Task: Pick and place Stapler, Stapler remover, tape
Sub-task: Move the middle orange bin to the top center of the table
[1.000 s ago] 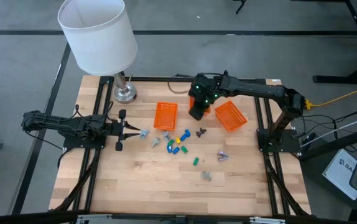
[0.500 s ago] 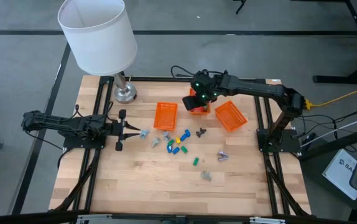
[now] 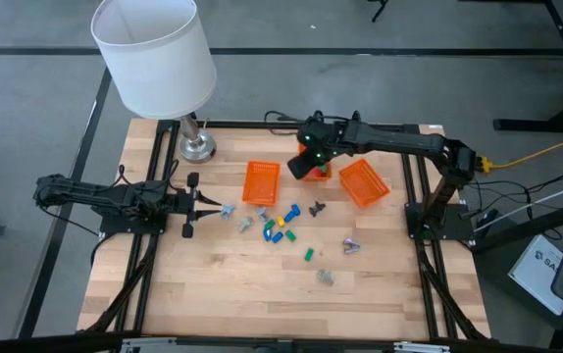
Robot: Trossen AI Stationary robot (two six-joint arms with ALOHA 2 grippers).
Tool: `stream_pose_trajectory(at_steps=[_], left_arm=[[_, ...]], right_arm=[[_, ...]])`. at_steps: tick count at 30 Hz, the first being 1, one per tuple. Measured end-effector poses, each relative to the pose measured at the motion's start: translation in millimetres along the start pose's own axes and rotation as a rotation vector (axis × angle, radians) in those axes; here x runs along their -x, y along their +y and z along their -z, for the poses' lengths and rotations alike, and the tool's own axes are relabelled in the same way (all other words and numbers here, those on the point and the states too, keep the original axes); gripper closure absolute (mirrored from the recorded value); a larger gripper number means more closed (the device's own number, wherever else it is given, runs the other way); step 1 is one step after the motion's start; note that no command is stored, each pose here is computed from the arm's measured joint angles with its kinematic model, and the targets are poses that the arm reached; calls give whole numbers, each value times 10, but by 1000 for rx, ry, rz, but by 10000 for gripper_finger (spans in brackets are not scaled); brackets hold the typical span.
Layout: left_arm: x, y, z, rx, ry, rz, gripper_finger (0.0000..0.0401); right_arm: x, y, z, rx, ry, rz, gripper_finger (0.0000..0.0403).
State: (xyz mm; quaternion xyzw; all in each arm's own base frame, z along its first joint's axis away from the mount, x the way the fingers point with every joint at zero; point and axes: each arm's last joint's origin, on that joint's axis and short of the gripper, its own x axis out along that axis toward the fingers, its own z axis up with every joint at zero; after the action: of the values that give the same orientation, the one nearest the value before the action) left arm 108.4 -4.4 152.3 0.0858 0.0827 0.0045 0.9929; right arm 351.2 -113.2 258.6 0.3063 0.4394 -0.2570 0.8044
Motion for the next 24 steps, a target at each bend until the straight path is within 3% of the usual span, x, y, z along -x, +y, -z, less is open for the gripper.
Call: stream_pose_trajectory(at_steps=[5, 8, 14, 18, 22, 24], left_arm=[[0, 0, 0, 0, 0, 0, 323], [0, 0, 1, 0, 0, 0, 324], [0, 0, -1, 0, 0, 0, 322], [0, 0, 0, 0, 0, 0, 324], [0, 0, 1, 0, 1, 0, 322], [0, 0, 0, 0, 0, 0, 322]], right_arm=[[-29, -67, 14, -482, -39, 112, 398], [-23, -107, 76, -635, 3, 170, 400], [-11, -146, 149, -569, 72, 229, 381], [-17, -119, 136, -567, 102, 166, 380], [3, -88, 132, -421, 146, 85, 381], [53, -94, 118, -418, 134, 72, 381]])
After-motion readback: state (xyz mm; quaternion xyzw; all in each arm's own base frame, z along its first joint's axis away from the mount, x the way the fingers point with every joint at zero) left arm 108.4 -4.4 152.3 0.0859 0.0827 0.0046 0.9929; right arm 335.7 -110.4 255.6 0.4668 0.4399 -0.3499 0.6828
